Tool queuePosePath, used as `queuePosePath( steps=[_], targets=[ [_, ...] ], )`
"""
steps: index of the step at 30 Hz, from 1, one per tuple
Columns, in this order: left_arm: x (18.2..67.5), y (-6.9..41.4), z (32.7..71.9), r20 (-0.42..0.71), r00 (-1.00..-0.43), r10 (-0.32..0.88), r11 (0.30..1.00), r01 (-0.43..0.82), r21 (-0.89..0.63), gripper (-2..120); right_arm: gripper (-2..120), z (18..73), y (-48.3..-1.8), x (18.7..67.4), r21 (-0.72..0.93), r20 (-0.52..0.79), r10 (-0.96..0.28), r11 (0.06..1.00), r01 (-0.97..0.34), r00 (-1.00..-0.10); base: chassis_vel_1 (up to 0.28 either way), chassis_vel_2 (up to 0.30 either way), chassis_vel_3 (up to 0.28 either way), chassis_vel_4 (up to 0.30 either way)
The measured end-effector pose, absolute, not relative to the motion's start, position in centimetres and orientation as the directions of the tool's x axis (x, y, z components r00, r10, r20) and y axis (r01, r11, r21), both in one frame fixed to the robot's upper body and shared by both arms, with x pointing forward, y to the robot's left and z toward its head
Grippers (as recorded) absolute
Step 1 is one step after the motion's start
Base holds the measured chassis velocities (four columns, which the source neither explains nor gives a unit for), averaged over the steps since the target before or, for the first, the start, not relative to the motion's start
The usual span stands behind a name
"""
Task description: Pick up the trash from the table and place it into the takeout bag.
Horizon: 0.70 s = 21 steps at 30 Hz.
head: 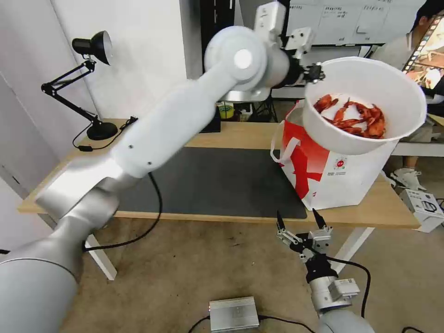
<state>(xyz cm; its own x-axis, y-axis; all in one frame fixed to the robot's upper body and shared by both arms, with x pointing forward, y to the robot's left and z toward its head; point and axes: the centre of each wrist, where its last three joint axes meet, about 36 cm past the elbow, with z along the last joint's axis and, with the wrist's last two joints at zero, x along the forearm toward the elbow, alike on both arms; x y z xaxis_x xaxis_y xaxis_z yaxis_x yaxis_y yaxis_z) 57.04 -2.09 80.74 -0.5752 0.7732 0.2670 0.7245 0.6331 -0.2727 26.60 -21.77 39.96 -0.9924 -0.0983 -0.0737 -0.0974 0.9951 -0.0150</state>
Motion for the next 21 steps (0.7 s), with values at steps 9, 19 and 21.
queuePosePath(
  steps=[9,19,21],
  targets=[
    [58.4,-5.0,81.8,0.265,-0.593,0.761,0.649,0.693,-0.313,0,100,40.0,-21.8,26.6,-0.015,-0.074,-0.098,0.995,-0.097,-0.992,0.000,0.000,0.000,0.000],
    [59.6,-6.0,81.5,0.270,-0.661,0.700,0.711,0.616,-0.339,0,100,40.0,-21.8,26.6,-0.015,-0.074,-0.098,0.995,-0.097,-0.992,0.000,0.000,0.000,0.000],
    [60.2,-5.7,81.2,0.281,-0.694,0.663,0.744,0.570,-0.349,0,100,40.0,-21.8,26.6,-0.015,-0.074,-0.098,0.995,-0.097,-0.992,0.000,0.000,0.000,0.000]
  ],
)
